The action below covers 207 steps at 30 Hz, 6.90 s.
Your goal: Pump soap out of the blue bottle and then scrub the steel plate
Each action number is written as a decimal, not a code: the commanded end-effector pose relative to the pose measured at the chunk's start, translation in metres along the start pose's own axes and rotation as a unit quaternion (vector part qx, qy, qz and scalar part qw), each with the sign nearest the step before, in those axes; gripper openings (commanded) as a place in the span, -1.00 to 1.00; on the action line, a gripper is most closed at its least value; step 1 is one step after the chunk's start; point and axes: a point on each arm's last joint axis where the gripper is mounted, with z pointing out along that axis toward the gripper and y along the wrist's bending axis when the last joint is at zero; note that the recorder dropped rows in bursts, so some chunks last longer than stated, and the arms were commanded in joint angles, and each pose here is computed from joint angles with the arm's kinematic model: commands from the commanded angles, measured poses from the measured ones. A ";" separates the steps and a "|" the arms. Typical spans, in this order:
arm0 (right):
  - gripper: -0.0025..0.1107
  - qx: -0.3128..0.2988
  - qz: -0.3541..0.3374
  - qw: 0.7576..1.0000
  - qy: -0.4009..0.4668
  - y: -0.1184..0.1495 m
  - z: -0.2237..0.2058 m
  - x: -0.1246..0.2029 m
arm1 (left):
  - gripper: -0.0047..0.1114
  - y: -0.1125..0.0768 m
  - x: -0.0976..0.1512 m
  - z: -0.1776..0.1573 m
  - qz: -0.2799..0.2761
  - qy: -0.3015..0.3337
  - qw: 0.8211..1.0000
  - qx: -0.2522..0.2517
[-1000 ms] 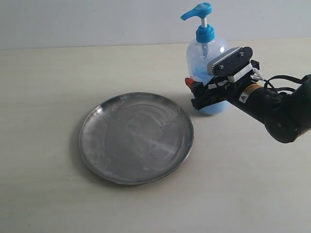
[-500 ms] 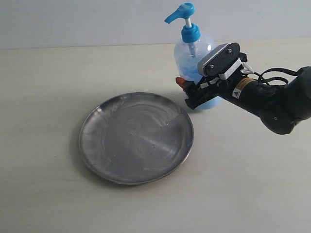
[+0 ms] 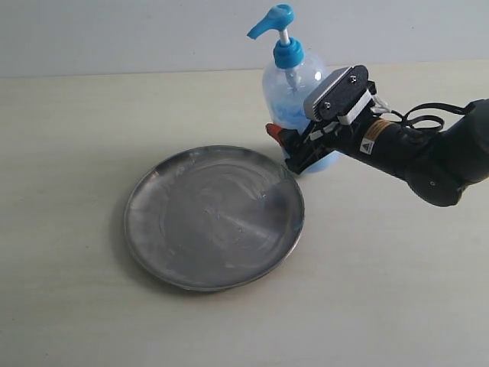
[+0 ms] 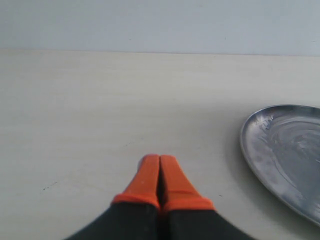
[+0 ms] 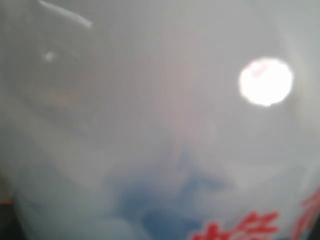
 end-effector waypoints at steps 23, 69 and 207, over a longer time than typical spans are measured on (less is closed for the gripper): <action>-0.96 -0.004 -0.015 0.999 -0.034 -0.002 0.003 -0.006 | -0.92 0.000 0.000 0.000 -0.002 -0.008 1.000 -0.001; -0.96 -0.005 -0.014 1.000 -0.009 -0.001 0.004 -0.002 | -0.92 0.000 -0.001 0.000 -0.002 -0.009 1.000 -0.001; -0.96 -0.017 -0.033 0.999 -0.016 0.001 0.003 -0.003 | -0.92 -0.044 -0.164 0.087 -0.011 0.125 0.988 0.090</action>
